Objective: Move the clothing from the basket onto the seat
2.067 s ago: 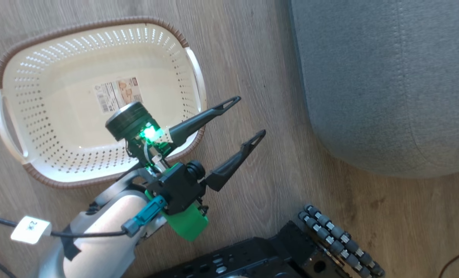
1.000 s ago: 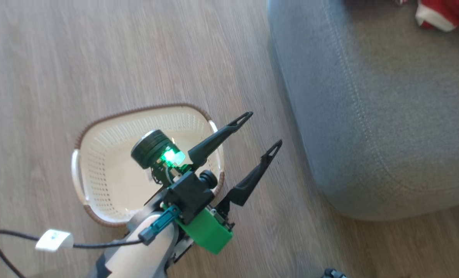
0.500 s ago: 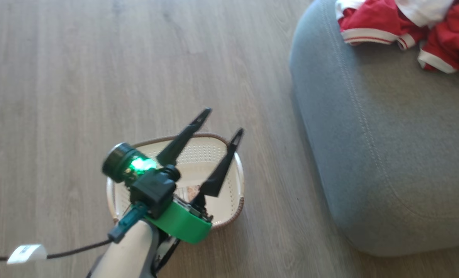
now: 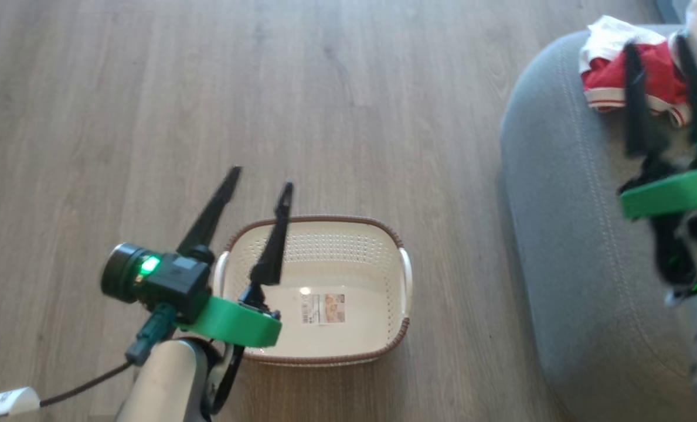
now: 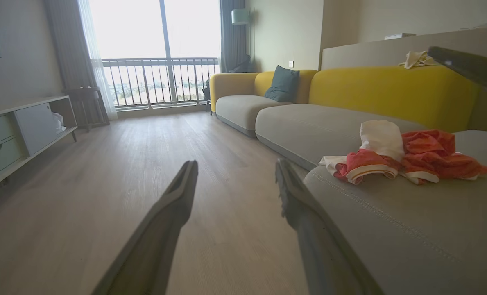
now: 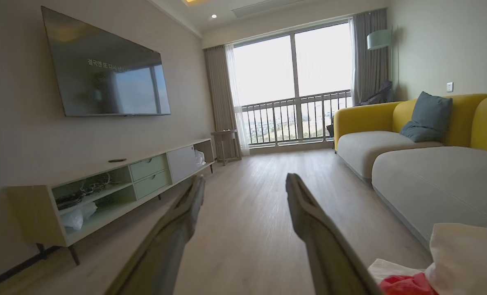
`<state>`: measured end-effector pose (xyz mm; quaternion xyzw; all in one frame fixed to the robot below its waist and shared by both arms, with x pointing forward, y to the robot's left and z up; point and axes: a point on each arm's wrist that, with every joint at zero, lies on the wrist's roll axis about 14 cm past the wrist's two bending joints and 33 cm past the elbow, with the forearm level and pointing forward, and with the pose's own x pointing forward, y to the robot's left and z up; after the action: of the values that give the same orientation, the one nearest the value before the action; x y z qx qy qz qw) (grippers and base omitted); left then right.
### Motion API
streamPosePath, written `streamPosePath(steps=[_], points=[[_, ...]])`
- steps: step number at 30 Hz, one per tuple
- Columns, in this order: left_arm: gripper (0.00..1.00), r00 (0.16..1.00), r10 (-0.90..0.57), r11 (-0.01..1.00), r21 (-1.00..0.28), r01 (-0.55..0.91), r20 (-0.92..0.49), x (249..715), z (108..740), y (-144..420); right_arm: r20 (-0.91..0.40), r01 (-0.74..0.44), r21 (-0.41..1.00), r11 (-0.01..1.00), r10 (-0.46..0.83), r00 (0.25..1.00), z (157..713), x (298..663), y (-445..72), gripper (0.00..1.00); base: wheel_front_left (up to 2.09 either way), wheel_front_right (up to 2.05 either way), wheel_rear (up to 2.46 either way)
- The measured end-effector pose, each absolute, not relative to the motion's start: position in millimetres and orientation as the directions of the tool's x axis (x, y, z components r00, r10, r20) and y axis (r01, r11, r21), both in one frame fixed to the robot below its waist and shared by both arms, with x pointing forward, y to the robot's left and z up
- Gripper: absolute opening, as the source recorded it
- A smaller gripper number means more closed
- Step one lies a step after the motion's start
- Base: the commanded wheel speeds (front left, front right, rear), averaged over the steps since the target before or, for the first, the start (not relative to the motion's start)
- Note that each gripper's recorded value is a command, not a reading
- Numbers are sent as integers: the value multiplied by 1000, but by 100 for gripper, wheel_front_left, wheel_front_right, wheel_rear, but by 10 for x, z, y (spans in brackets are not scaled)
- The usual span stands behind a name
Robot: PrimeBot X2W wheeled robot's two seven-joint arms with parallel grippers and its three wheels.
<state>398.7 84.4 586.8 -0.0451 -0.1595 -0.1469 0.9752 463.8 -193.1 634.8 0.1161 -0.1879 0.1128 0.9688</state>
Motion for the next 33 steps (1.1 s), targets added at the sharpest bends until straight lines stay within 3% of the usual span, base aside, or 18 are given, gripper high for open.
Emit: streamPosePath(steps=[8, 15, 33], points=[[100, 955, -120, 989, -45, 138, 272, 3873, 5713, 1252, 305, -336, 359, 871, 230, 924, 5884, 4431, -1401, 100, 0, 0, 0], [100, 974, -30, 992, -112, 57, 226, 3801, 5576, 1465, 229, -299, 445, 844, 215, 949, 5546, 4250, -1262, 100, 0, 0, 0], [100, 989, 7, 989, -149, 15, 148, 3789, 5316, 1569, 160, -223, 476, 851, 166, 973, 5264, 4125, -1277, 100, 0, 0, 0]])
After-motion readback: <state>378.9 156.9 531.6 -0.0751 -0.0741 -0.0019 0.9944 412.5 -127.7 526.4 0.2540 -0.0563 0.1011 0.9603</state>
